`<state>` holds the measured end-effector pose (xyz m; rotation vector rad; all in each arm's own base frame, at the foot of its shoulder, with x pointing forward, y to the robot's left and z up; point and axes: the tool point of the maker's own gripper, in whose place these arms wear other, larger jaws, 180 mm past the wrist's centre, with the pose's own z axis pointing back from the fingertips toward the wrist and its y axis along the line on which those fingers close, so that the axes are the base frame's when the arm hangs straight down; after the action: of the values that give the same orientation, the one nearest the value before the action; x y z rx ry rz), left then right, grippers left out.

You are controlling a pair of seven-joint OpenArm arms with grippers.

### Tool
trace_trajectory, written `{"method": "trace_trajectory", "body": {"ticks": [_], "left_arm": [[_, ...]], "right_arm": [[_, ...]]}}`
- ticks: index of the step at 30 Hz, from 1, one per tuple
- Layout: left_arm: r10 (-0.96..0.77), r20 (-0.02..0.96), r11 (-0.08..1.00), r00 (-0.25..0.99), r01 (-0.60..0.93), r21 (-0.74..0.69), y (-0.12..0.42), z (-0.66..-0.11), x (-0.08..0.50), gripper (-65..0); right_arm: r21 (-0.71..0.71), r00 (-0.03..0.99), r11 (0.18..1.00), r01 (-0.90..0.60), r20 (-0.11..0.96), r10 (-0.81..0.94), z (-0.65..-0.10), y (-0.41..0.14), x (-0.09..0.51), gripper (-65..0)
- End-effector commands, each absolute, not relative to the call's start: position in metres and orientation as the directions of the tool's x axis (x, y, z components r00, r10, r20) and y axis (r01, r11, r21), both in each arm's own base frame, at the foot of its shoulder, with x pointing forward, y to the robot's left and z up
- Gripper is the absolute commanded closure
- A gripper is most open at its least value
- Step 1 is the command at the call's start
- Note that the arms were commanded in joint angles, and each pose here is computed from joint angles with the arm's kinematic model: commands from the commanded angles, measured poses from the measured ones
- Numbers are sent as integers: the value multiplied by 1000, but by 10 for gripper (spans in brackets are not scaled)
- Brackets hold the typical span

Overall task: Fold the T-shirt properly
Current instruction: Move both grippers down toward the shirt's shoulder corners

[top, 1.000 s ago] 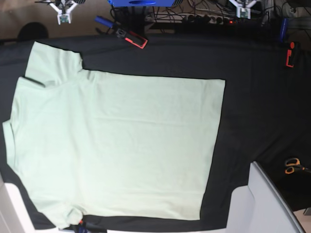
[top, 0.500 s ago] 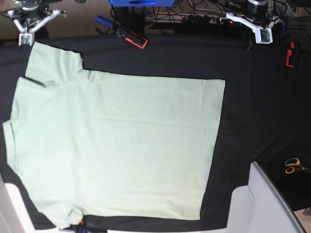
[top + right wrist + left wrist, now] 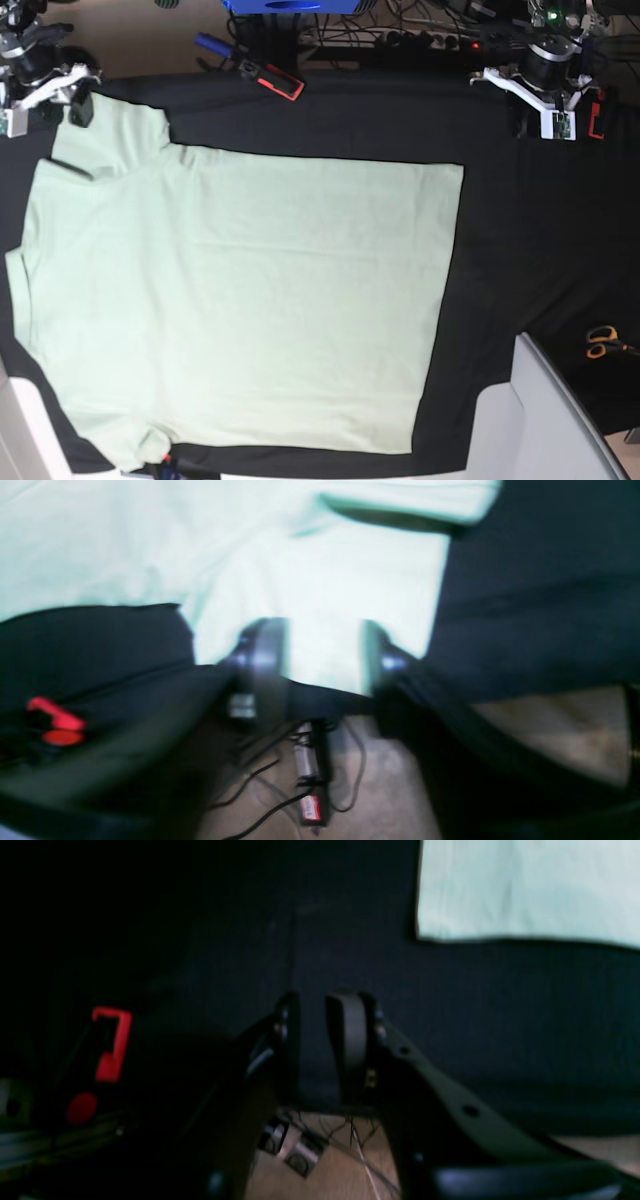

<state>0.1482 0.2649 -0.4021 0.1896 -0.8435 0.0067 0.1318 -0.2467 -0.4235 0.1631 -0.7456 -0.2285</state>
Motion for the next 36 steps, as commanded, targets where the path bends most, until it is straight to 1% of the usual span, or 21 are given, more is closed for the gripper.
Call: {"method": "trace_trajectory", "body": {"ticks": [1,2,3,4,8,10,20,27,29,34,36], "left_arm": [[-80,762,982,643,-82,171,267,-394,153,-139],[-80,766,982,638,-83,171,267,-393,155,-139],[-84,767,981,636,-81,175,267,-393,156,-136],[-84,768,981,635,-82,175,267,-393,157,-126],[-85,769,981,634,-83,177,268,-392,158,-67],[-85,776,979,625,-93,182,272,-389,161,-67],[-74,785,959,615,-173,226,305,-377,157,-67],[-71,784,957,617,-179,228,307,-377,156,-69],[-71,784,958,617,-177,226,306,-378,156,-71],[-71,782,959,619,-173,224,304,-379,156,-71],[-71,782,959,619,-173,224,304,-379,156,-71]], "right_arm": [[235,688,960,152,673,-273,-416,-256,136,-395],[256,682,953,162,669,-295,-417,-259,137,-440],[273,675,946,175,666,-318,-419,-263,136,-466],[289,670,940,182,663,-334,-421,-266,136,-469],[321,672,918,235,628,-392,-438,-281,131,-466],[325,675,906,270,607,-419,-446,-291,125,-466],[374,689,868,327,535,-490,-476,-298,120,-466],[391,695,853,345,505,-512,-486,-294,115,-466],[393,696,852,347,501,-514,-487,-293,114,-456],[410,745,865,288,471,-472,-493,-269,114,-364],[418,758,867,271,463,-460,-495,-261,115,-353]]}}
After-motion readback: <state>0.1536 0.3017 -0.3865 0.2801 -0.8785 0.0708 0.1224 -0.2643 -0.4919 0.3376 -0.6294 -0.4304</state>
